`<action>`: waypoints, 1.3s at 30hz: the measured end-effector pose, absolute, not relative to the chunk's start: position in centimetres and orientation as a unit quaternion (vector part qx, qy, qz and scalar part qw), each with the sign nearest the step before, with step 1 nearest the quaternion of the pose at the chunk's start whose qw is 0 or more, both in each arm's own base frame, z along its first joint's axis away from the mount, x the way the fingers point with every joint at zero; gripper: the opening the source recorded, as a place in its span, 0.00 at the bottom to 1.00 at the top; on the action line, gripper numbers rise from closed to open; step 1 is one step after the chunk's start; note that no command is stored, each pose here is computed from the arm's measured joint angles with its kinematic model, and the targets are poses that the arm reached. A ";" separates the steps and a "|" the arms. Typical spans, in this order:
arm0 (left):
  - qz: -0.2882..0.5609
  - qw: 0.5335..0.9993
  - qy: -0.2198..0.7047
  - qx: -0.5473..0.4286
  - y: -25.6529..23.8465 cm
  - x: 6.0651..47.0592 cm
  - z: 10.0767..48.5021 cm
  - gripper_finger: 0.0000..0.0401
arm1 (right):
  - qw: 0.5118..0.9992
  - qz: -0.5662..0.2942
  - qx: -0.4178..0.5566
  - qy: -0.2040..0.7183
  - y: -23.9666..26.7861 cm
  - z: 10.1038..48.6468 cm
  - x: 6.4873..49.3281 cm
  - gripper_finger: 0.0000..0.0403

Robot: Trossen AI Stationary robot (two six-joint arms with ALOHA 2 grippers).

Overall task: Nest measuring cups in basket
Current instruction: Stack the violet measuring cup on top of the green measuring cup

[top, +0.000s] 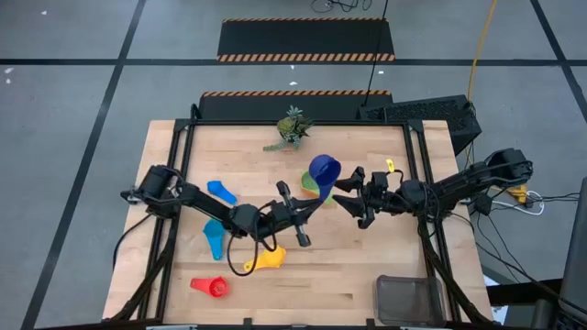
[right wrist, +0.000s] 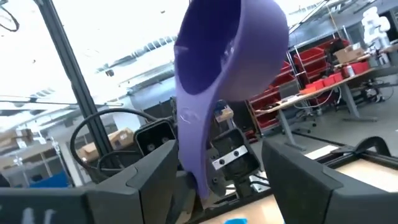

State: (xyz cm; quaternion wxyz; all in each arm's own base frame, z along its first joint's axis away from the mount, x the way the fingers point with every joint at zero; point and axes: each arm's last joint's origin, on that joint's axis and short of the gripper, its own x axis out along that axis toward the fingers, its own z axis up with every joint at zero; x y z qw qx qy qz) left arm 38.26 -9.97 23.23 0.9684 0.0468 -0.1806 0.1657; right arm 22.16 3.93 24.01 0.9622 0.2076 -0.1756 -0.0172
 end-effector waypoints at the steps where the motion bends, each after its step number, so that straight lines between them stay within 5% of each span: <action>1: 0.163 0.968 -0.185 0.047 -10.1 38.5 23.4 0.02 | 0.962 -0.017 0.208 -0.177 3.9 24.0 22.2 0.57; 13: 0.164 0.965 -0.204 0.031 -9.2 39.5 24.3 0.02 | 0.955 0.040 0.206 -0.212 4.2 24.6 22.1 0.53; 20: 0.143 0.968 -0.207 0.003 -8.1 39.9 24.1 0.02 | 0.955 0.028 0.203 -0.216 3.7 24.7 22.2 0.37; 30: 0.144 0.968 -0.207 0.003 -7.8 40.0 24.1 0.03 | 0.957 0.025 0.191 -0.218 3.0 24.7 22.4 0.03; 35: 0.145 0.969 -0.198 0.009 -7.8 40.1 24.0 0.03 | 0.959 0.022 0.183 -0.216 2.9 24.7 22.4 0.02; 39: 0.148 0.970 -0.189 0.020 -7.8 40.1 23.9 0.14 | 0.961 0.032 0.179 -0.210 2.9 24.6 22.4 0.01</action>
